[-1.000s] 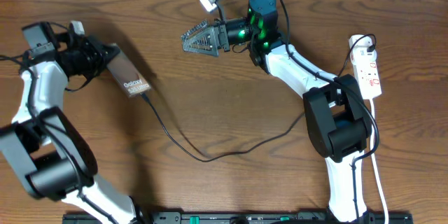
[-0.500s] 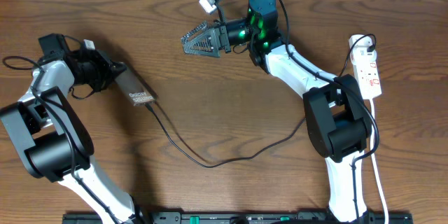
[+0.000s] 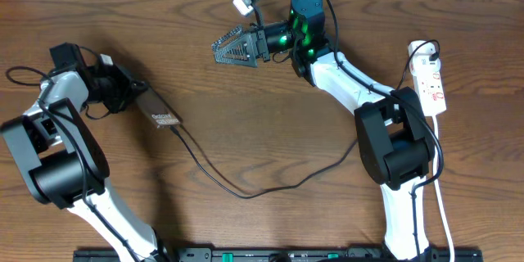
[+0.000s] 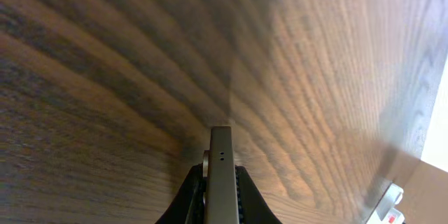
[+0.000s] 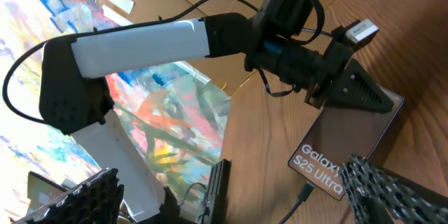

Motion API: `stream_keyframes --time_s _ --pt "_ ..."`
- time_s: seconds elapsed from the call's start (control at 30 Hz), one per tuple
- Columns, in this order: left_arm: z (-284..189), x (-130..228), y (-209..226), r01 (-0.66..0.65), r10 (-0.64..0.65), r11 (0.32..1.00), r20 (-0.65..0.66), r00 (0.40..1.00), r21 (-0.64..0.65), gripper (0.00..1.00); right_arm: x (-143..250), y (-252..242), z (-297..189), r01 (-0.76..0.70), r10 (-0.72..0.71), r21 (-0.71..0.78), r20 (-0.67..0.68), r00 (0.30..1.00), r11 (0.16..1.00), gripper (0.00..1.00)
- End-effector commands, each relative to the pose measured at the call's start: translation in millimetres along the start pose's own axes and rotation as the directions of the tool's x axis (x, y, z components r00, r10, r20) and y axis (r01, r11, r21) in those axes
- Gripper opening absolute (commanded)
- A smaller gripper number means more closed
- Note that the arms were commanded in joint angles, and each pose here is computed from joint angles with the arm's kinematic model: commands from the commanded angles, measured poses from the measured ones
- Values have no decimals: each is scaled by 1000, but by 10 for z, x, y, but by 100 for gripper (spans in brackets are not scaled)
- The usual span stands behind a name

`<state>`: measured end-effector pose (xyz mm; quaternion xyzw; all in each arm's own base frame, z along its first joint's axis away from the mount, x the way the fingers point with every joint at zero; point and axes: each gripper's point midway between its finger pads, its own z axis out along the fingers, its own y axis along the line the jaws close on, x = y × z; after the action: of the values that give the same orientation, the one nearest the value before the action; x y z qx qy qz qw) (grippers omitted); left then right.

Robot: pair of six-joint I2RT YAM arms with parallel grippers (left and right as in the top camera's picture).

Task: Plug charger to phone and switch on socket
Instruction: 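Set the phone flat on the table and open the left gripper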

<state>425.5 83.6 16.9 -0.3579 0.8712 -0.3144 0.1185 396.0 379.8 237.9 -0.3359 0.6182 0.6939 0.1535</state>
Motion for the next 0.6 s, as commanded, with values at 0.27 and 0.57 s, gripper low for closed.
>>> stream_keyframes --time_s 0.27,0.57 --pt "37 41 64 -1 1 1000 -13 1000 -21 7 -89 85 -64 25 -25 -3 2 1000 1000 99" --pt "58 85 173 12 -14 998 -16 1000 -64 7 -89 85 -64 25 -25 -3 2 1000 1000 99"
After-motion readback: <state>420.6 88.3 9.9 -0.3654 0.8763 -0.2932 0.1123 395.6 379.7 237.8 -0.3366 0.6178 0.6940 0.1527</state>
